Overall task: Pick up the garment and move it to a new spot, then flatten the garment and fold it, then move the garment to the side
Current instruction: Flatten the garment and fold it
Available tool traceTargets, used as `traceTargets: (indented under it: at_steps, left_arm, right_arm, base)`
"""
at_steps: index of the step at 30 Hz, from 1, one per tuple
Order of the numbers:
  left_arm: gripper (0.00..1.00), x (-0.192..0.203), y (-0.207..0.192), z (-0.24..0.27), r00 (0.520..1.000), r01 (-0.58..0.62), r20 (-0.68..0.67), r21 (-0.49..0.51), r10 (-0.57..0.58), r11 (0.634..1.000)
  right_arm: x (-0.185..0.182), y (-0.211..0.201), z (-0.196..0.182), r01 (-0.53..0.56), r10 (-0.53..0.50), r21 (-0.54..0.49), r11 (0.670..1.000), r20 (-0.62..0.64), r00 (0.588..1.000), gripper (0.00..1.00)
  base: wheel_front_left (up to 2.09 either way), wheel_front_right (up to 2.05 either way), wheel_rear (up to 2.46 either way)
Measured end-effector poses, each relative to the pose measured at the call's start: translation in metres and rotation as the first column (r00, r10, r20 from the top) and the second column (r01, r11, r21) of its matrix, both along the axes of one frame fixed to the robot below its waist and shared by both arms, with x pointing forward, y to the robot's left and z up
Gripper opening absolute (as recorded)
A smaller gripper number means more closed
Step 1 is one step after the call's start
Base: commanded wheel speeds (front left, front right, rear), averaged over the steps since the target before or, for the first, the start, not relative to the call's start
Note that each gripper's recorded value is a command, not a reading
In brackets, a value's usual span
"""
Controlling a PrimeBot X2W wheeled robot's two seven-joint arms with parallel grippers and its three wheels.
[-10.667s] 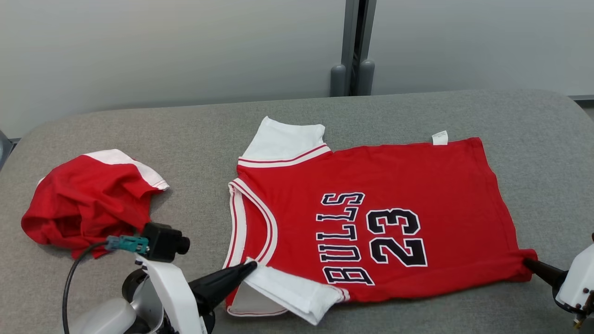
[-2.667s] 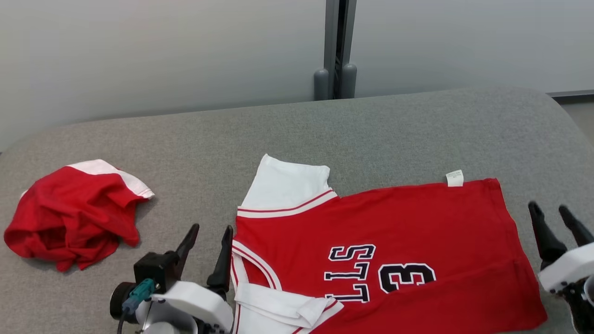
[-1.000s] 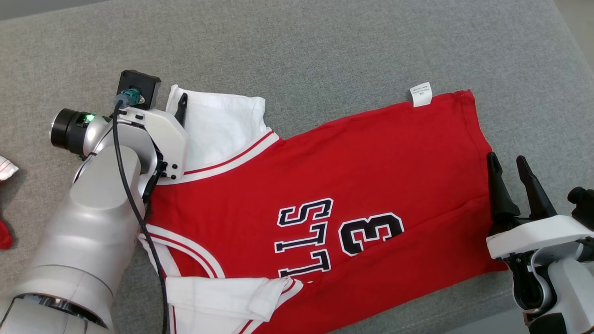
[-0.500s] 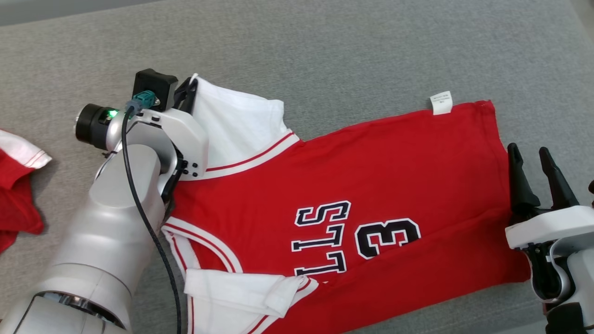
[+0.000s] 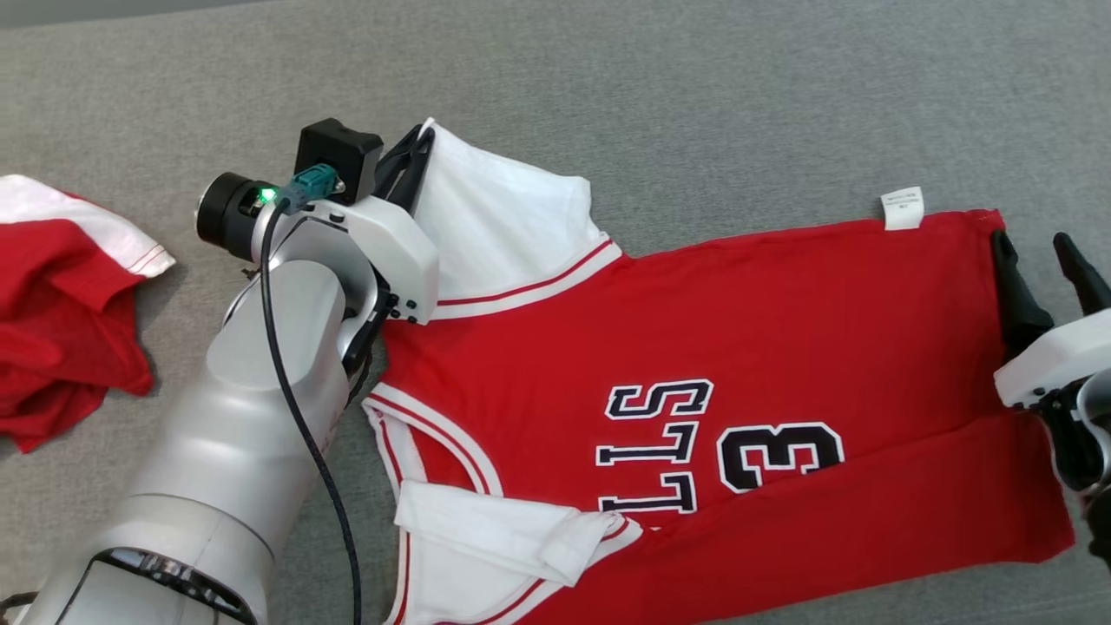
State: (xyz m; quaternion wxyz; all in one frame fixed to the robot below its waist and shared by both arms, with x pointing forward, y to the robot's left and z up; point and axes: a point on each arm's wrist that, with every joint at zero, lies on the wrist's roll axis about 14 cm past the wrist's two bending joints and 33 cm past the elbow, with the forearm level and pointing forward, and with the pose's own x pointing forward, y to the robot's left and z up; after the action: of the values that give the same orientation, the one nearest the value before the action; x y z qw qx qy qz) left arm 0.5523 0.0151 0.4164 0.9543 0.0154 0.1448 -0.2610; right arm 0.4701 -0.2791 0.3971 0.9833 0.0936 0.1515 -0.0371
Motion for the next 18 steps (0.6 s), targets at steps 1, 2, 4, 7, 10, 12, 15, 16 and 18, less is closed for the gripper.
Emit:
traceTargets:
  at_steps: [1,2,4,7,10,12,15,16,18]
  left_arm:
    - [0.0,0.0,0.0,0.001,1.0,0.0,0.005,-0.004,0.0,1.0]
    - [0.0,0.0,0.001,0.003,1.0,0.0,0.01,-0.009,0.0,1.0]
    - [0.0,0.0,0.003,0.004,1.0,-0.002,0.017,-0.015,0.002,1.0]
    - [0.0,0.0,0.007,0.004,1.0,-0.011,0.019,-0.022,0.011,1.0]
    - [0.0,-0.001,0.013,0.002,1.0,-0.023,0.017,-0.023,0.023,0.999]
    - [0.0,-0.002,0.015,0.001,0.999,-0.028,0.015,-0.025,0.028,0.999]
    - [0.0,-0.001,0.017,0.001,0.999,-0.034,0.017,-0.028,0.034,0.999]
    - [0.0,-0.001,0.018,0.0,0.999,-0.036,0.017,-0.028,0.036,0.999]
    - [0.0,-0.002,0.019,0.0,0.999,-0.039,0.015,-0.029,0.039,0.999]
  right_arm:
    - [0.003,0.0,-0.002,-0.013,0.012,-0.013,1.0,-0.013,1.0,1.0]
    - [0.006,0.0,-0.004,-0.036,0.035,-0.038,0.999,-0.028,0.999,1.0]
    - [0.011,-0.002,-0.008,-0.083,0.077,-0.102,0.991,-0.063,0.995,1.0]
    - [0.019,0.001,-0.016,-0.11,0.099,-0.108,0.988,-0.101,0.99,1.0]
    - [0.024,0.004,-0.022,-0.15,0.132,-0.132,0.98,-0.136,0.982,1.0]
    - [0.027,0.007,-0.024,-0.168,0.148,-0.14,0.976,-0.149,0.978,1.0]
    - [0.031,0.008,-0.025,-0.194,0.168,-0.159,0.968,-0.164,0.972,1.0]
    - [0.033,0.009,-0.026,-0.201,0.174,-0.164,0.966,-0.168,0.97,1.0]
    - [0.034,0.011,-0.028,-0.216,0.186,-0.17,0.961,-0.179,0.966,1.0]
  base:
    - [0.0,0.0,0.0]
    - [0.0,0.0,0.0]
    - [0.0,0.0,0.0]
    - [0.0,0.0,0.0]
    - [0.0,0.0,0.0]
    - [0.0,0.0,0.0]
    - [0.0,0.0,0.0]
    - [0.0,0.0,0.0]
    - [0.0,0.0,0.0]
